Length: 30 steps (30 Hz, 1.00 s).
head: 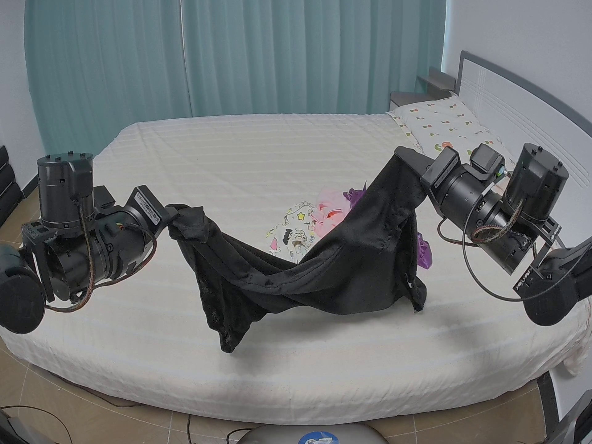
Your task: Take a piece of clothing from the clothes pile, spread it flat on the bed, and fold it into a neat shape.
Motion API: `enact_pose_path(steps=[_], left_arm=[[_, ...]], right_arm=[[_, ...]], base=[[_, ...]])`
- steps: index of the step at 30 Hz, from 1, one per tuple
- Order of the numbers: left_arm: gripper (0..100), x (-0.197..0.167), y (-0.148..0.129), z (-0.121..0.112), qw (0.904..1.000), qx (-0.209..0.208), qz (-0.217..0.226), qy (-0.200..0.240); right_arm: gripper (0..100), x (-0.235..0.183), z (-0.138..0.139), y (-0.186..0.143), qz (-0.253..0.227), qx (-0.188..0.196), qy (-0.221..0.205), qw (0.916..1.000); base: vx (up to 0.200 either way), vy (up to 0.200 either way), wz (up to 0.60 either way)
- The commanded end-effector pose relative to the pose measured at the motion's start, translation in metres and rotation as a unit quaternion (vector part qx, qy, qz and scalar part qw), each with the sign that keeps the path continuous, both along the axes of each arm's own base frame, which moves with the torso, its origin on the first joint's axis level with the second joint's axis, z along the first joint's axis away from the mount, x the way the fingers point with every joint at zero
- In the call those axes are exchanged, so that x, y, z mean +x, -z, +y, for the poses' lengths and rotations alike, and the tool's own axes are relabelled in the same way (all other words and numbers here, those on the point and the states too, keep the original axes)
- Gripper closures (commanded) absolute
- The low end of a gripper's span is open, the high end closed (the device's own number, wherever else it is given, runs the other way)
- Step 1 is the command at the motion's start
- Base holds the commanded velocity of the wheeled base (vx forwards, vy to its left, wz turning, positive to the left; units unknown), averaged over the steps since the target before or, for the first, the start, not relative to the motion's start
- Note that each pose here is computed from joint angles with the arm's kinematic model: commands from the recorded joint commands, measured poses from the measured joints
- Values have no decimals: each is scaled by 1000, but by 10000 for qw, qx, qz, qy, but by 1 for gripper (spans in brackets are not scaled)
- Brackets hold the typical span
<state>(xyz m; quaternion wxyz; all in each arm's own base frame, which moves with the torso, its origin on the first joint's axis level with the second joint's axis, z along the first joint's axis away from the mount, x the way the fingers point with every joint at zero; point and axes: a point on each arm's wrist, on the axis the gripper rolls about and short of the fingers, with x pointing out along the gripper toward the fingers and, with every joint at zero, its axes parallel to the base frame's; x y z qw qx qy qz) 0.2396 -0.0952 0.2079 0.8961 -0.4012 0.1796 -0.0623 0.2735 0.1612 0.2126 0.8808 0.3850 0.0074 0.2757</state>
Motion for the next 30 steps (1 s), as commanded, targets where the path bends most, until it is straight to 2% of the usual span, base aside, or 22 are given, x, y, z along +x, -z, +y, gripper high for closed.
enact_pose_path(steps=[1,14,30], left_arm=[[100,-2,-2,4,10000,-26,-46,-57],[100,-6,-3,12,9999,-33,-59,-157],[100,-8,8,14,9998,26,131,-136]], right_arm=[[100,1,3,-2,-48,27,-42,10000],[100,-5,12,-6,-136,75,-194,9997],[100,1,16,10,81,-41,-205,9997]], base=[[0,200,0],[0,200,0],[0,200,0]])
